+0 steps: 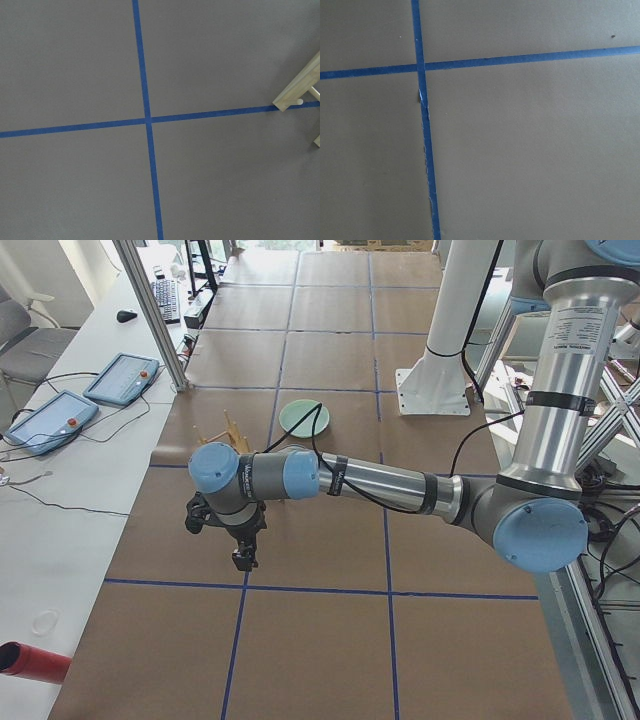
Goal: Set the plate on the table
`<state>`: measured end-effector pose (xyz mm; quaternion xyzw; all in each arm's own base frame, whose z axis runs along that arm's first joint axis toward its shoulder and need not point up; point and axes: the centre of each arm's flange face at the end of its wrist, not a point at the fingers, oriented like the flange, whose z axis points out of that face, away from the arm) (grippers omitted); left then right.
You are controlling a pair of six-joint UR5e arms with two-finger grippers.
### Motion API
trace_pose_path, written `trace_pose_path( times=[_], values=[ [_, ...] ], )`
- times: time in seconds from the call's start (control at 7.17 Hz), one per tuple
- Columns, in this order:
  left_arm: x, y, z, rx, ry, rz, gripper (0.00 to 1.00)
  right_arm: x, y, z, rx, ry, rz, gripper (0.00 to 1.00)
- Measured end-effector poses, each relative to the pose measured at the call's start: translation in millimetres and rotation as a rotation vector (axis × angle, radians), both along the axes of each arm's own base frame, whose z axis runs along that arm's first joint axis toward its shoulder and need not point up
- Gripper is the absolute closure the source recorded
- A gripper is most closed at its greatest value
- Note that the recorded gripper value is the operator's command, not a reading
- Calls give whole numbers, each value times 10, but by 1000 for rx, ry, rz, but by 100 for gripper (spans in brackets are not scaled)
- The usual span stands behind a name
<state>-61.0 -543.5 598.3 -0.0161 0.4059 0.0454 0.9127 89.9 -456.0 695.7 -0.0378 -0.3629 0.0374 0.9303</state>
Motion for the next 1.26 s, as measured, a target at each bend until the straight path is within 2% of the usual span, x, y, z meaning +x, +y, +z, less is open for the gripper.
trace_pose_path(
  times=[0.14,0.56,1.26],
  values=[
    [-4,45,131,-16,10,-2,0,0,0,-1,0,0,0,0],
    [-3,174,354,17,14,-8,0,0,-1,-2,1,0,0,0],
    [-16,178,391,68,7,-22,0,0,0,0,0,0,0,0]
  ],
)
